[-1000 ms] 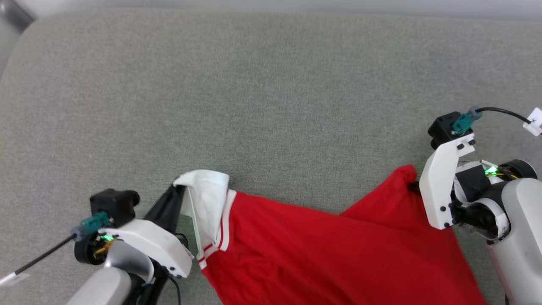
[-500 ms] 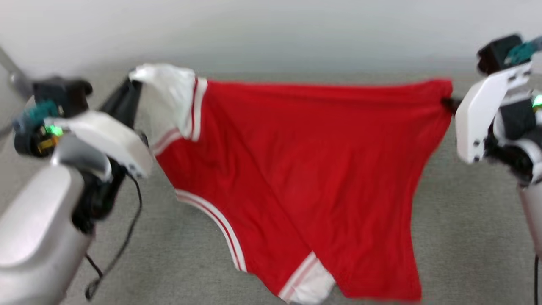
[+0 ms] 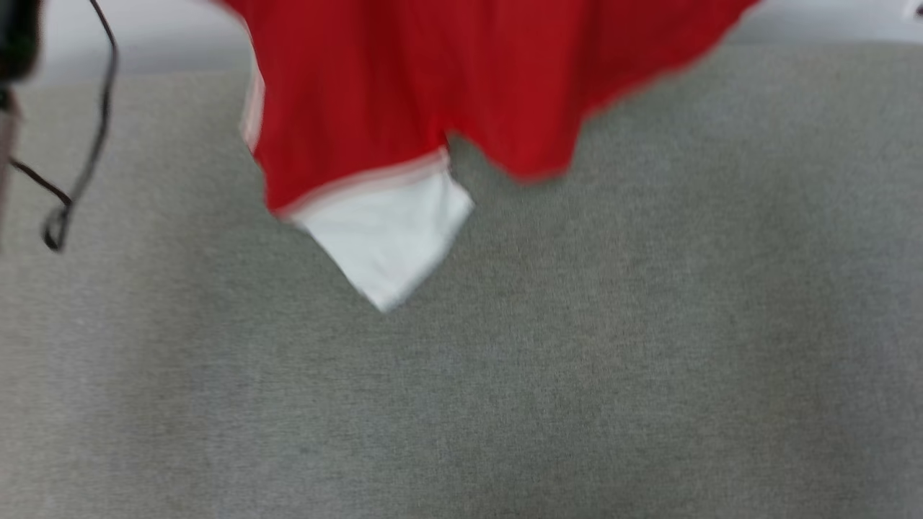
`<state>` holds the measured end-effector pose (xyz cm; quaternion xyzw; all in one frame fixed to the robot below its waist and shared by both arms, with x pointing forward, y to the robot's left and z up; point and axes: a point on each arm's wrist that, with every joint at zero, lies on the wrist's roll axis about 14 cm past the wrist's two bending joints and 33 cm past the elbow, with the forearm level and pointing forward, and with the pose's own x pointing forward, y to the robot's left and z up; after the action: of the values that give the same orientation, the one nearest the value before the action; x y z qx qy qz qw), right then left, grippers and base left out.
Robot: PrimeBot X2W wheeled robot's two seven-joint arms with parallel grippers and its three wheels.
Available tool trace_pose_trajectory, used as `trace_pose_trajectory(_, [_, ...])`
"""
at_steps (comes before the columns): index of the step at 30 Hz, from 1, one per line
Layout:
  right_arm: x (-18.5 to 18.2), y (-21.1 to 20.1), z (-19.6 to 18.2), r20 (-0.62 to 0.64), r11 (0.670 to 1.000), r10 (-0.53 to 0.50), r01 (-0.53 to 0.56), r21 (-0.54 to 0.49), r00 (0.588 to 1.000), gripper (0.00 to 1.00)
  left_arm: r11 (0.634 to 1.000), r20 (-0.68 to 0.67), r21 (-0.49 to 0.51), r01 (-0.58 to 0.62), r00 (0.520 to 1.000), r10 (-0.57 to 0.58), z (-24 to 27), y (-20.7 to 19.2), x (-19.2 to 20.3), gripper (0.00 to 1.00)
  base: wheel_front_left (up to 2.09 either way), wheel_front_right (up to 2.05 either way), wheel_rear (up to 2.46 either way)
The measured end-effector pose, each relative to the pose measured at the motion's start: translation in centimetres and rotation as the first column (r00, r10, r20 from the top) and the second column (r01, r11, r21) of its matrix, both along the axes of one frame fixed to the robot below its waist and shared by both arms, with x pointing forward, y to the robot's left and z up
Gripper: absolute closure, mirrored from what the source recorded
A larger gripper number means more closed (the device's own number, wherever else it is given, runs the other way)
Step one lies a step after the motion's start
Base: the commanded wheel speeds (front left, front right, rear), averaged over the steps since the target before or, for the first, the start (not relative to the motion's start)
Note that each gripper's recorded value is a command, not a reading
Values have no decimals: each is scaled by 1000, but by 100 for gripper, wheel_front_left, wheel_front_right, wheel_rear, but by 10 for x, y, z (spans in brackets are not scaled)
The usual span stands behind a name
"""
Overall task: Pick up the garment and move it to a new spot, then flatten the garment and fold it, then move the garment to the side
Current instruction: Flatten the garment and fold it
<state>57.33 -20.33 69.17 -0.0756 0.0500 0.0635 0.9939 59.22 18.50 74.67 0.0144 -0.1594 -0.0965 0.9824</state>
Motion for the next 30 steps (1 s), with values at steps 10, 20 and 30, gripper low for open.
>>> trace_pose_trajectory(10, [72, 5, 28, 233, 1000, -13, 8, 23, 972, 100, 999, 148, -26, -31, 988, 34, 23, 11, 79, 100, 0, 0, 0])
trace_pose_trajectory(20, [141, 10, -44, 219, 1000, 4, -3, -1, 976, 100, 997, 28, -69, -43, 999, 45, -76, 19, 152, 100, 0, 0, 0])
trace_pose_trajectory(30, [160, 32, -133, 56, 997, 67, -66, -27, 996, 100, 989, -146, -132, -72, 988, 53, -173, 33, 165, 100, 0, 0, 0])
